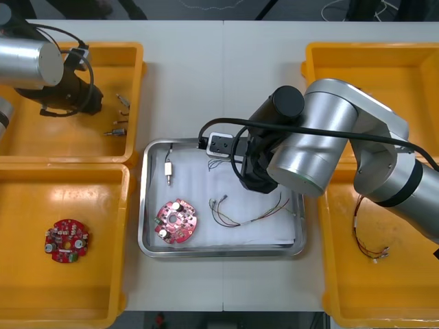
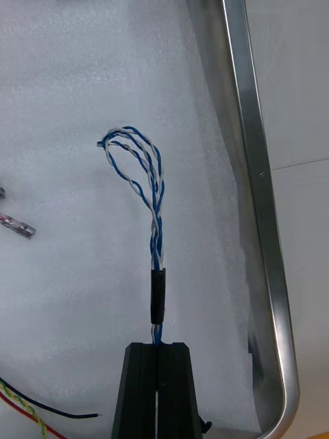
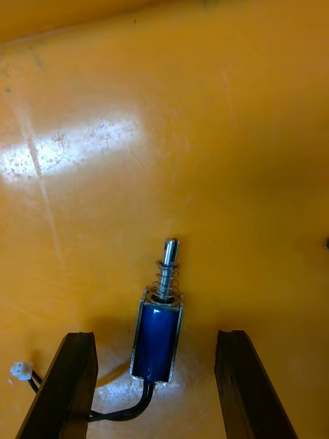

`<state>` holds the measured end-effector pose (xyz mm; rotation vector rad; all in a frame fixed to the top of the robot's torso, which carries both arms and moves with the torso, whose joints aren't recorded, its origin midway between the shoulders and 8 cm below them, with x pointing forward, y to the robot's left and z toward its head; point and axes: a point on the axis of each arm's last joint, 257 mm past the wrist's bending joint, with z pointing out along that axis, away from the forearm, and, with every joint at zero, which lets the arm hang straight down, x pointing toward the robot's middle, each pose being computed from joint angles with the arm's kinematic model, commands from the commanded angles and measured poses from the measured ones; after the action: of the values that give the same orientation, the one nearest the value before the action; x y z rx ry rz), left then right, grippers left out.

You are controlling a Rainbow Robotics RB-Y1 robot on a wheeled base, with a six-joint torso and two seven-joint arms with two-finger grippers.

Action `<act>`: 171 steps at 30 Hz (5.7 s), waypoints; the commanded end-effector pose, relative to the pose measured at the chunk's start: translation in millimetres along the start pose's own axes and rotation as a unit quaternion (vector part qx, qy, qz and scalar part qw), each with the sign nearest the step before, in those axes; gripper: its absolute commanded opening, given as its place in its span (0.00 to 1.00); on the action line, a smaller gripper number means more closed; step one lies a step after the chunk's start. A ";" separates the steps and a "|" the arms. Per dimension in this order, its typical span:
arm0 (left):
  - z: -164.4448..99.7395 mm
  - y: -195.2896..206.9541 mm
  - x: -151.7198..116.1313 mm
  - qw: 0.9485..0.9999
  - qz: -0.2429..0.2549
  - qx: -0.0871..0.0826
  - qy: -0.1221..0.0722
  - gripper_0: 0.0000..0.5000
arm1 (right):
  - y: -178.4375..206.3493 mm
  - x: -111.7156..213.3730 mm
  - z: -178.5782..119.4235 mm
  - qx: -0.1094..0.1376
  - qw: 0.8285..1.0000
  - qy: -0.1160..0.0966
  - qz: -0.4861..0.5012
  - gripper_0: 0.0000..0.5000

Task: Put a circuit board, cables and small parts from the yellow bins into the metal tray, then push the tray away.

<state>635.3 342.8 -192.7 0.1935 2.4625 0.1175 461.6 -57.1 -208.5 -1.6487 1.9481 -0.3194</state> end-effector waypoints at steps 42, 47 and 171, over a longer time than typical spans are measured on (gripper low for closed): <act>-108.3 -2.4 3.0 0.997 0.029 -0.041 0.055 0.00 | -5.7 23.9 28.2 0.044 0.999 0.011 -0.020 1.00; -131.1 -19.6 20.8 0.997 0.024 -0.042 0.061 0.00 | -14.2 29.9 9.7 0.049 0.998 0.026 -0.005 1.00; -219.2 -66.6 125.5 0.998 -0.049 0.028 0.003 1.00 | -29.2 187.0 -129.2 -0.016 0.884 0.047 0.465 1.00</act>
<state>407.5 257.4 -110.5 0.0380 2.4758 -0.1029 391.2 -279.2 -159.2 -0.4629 2.6099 0.0747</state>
